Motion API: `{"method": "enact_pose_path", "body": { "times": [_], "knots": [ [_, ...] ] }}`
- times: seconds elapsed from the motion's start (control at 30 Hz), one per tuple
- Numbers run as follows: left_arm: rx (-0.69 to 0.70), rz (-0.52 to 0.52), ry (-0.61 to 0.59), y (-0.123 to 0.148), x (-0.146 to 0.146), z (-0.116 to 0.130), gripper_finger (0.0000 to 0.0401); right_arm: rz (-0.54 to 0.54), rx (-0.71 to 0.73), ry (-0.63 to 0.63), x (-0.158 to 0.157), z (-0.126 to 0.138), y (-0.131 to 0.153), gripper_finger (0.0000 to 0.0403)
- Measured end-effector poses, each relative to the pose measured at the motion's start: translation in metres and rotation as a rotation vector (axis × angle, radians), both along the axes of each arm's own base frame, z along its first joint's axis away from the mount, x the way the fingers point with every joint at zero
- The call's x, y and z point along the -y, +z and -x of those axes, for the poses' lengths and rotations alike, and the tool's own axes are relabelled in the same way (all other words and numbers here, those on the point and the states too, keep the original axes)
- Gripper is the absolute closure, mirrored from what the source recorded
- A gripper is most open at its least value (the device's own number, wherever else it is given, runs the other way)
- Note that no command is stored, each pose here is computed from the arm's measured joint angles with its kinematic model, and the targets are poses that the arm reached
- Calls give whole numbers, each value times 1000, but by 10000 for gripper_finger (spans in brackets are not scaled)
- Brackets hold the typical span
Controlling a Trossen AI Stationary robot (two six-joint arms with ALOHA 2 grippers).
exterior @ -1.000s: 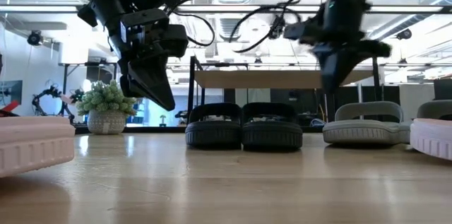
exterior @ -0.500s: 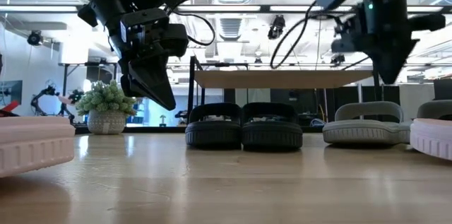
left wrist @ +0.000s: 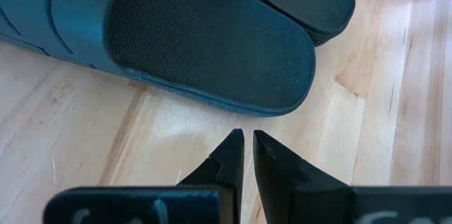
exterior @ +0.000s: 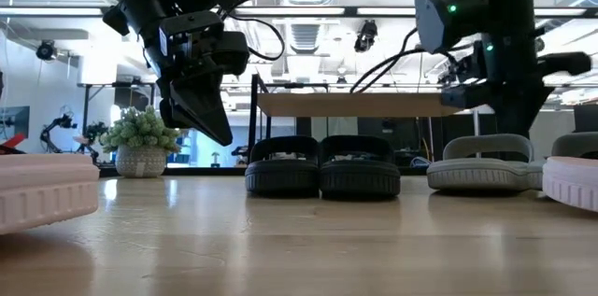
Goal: Pick and place slides into the shelf
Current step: Put the left gray slipper on the shelf
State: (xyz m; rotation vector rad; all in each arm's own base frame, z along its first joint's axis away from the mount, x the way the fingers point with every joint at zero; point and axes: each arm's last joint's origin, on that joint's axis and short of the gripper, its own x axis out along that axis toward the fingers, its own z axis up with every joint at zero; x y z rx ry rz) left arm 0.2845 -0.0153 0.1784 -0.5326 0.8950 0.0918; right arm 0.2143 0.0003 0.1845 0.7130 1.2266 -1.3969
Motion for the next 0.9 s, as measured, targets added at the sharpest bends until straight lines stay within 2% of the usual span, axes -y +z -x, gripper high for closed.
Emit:
{"method": "enact_pose_path", "body": {
  "times": [0.2, 0.37, 0.57, 0.73, 0.9],
  "knots": [
    [-1, 3, 4, 0, 0, 0, 383, -13, 159, 68, 2, -14, -11, 390],
    [-1, 5, 6, 0, 0, 0, 383, -36, 219, 132, -1, -23, -8, 390],
    [-1, 5, 6, 0, 0, 0, 383, 35, 279, 166, -1, -35, 7, 390],
    [-2, 5, 6, 0, 0, 0, 383, 52, 287, 202, -1, -40, 17, 390],
    [-1, 5, 5, 0, 0, 0, 383, 64, 188, 92, -4, -30, 30, 390]
  ]
}}
